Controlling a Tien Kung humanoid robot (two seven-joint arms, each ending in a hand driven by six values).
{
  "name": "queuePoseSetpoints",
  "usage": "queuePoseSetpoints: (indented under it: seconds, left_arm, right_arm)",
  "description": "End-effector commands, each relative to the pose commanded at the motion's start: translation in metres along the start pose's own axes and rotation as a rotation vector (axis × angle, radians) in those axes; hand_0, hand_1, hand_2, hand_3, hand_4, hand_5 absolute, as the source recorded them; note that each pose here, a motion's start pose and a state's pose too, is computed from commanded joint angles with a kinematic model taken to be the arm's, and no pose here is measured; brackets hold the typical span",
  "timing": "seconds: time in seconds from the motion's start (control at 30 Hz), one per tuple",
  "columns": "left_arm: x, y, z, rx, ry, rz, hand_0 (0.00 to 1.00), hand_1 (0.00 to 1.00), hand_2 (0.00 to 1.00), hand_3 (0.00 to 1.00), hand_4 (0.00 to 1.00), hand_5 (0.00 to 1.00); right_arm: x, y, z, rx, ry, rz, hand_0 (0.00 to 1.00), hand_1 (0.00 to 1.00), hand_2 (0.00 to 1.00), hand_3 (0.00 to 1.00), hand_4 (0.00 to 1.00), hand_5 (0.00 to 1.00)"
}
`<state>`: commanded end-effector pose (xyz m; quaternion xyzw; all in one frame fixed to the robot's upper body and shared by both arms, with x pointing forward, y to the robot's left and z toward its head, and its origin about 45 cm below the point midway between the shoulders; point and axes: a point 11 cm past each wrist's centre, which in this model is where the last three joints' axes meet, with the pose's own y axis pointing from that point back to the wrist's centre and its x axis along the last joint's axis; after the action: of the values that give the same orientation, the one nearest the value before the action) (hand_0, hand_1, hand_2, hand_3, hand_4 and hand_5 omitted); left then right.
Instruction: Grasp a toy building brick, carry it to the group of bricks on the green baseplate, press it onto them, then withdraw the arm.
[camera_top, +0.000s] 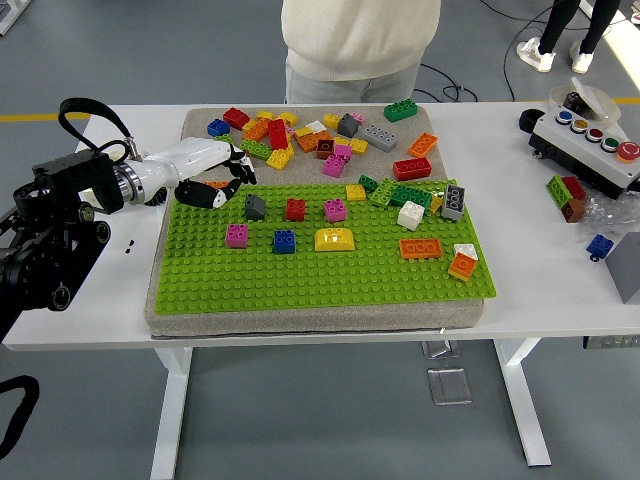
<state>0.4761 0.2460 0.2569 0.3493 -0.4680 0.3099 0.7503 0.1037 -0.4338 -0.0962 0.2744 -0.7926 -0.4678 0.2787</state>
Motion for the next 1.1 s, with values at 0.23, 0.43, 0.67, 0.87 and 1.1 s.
queuePoseSetpoints:
  seconds: [0.23, 0.43, 0.67, 0.87, 1.1]
  left_arm:
    - [-0.009, -0.001, -0.003, 0.015, 0.020, -0.017, 0.761, 0.728, 0.664, 0.651, 0.614, 0.021]
    - [-0.020, 0.000, -0.009, 0.034, 0.036, -0.034, 0.766, 0.730, 0.669, 0.657, 0.633, 0.030]
    - [-0.032, 0.000, -0.013, 0.050, 0.052, -0.053, 0.769, 0.733, 0.673, 0.667, 0.656, 0.041]
    - [-0.042, 0.002, -0.020, 0.074, 0.065, -0.067, 0.771, 0.735, 0.677, 0.668, 0.674, 0.053]
    - [-0.047, 0.003, -0.024, 0.086, 0.076, -0.077, 0.779, 0.742, 0.694, 0.683, 0.710, 0.077]
  right_arm:
    - [-0.001, 0.000, -0.001, 0.004, -0.001, -0.001, 0.728, 0.657, 0.702, 0.571, 0.908, 0.497]
    - [0.001, 0.000, 0.000, 0.001, -0.001, 0.000, 0.728, 0.656, 0.703, 0.571, 0.908, 0.497]
    - [-0.001, 0.000, 0.000, 0.002, -0.003, -0.003, 0.728, 0.656, 0.702, 0.571, 0.908, 0.496]
    - [0.000, 0.000, 0.000, 0.000, -0.003, -0.002, 0.728, 0.657, 0.702, 0.571, 0.908, 0.497]
    - [0.000, 0.000, 0.000, 0.000, -0.003, -0.003, 0.729, 0.656, 0.702, 0.571, 0.908, 0.497]
